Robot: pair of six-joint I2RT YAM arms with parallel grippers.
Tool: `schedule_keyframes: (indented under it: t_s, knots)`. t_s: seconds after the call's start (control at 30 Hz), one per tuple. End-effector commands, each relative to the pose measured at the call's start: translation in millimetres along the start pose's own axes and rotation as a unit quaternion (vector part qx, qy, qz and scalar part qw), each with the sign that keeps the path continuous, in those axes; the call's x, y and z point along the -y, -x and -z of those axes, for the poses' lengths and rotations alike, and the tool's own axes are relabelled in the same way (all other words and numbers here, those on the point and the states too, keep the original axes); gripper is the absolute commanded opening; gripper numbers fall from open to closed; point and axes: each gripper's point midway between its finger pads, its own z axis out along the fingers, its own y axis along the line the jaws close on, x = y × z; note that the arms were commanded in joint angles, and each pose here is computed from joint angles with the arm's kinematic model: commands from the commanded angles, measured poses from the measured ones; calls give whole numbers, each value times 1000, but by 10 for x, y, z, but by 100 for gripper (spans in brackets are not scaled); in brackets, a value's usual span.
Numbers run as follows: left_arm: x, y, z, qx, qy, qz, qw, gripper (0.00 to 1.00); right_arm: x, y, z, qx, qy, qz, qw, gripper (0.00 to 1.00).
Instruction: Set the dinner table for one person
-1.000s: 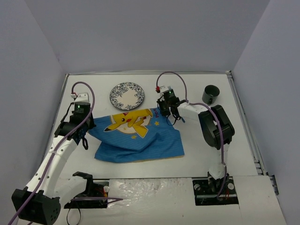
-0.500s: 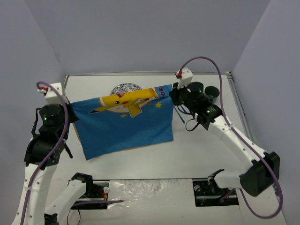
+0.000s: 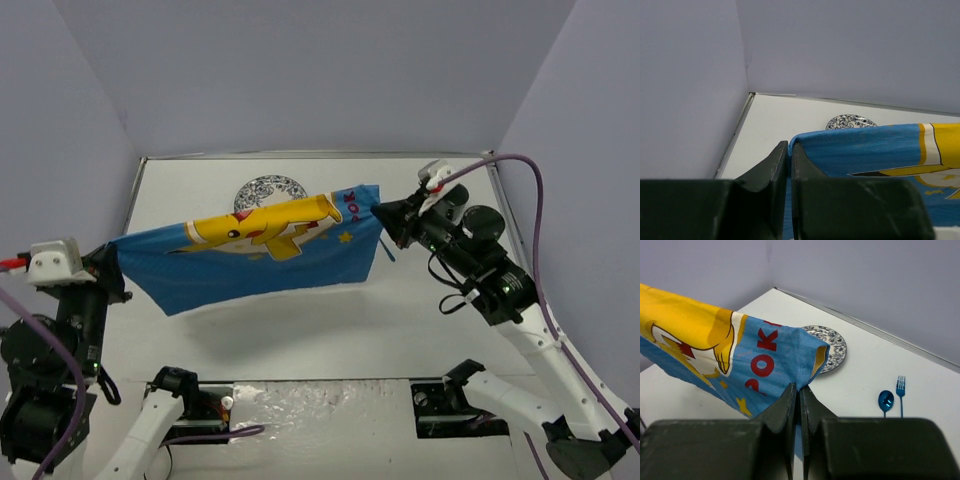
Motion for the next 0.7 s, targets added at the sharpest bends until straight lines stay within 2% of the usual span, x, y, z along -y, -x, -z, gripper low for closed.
schedule_keyframes:
  t_s: [0.0,0.1,0.2,0.33,0.43,0.5,0.67]
  knots:
    - [-185,263,235,50,28,-9,998,0,-175,199,175,34,38,11,999,0]
    - [-222,124,198,22,42,-17,999,0,-248,127,200,24,51,-9,998,0]
    - [-285,-170,-42,-47,84,-33,995,0,-207,-88,116,-2,40,-35,999,0]
    - [-215,-626,-471,-117,110,-36,986,0,5,-767,-146,-86,-16,-84,993,0]
    - [-116,-1093,-866,-165,125,-35,978,0,157,-1358,-333,-160,-61,-126,977,0]
    - [-74,-1271,-1081,-180,135,-35,974,0,260,-1662,-404,-195,-88,-132,968,0]
    - [-79,-1986,-1682,-256,182,-67,947,0,557,-2374,-632,-264,-154,-132,943,0]
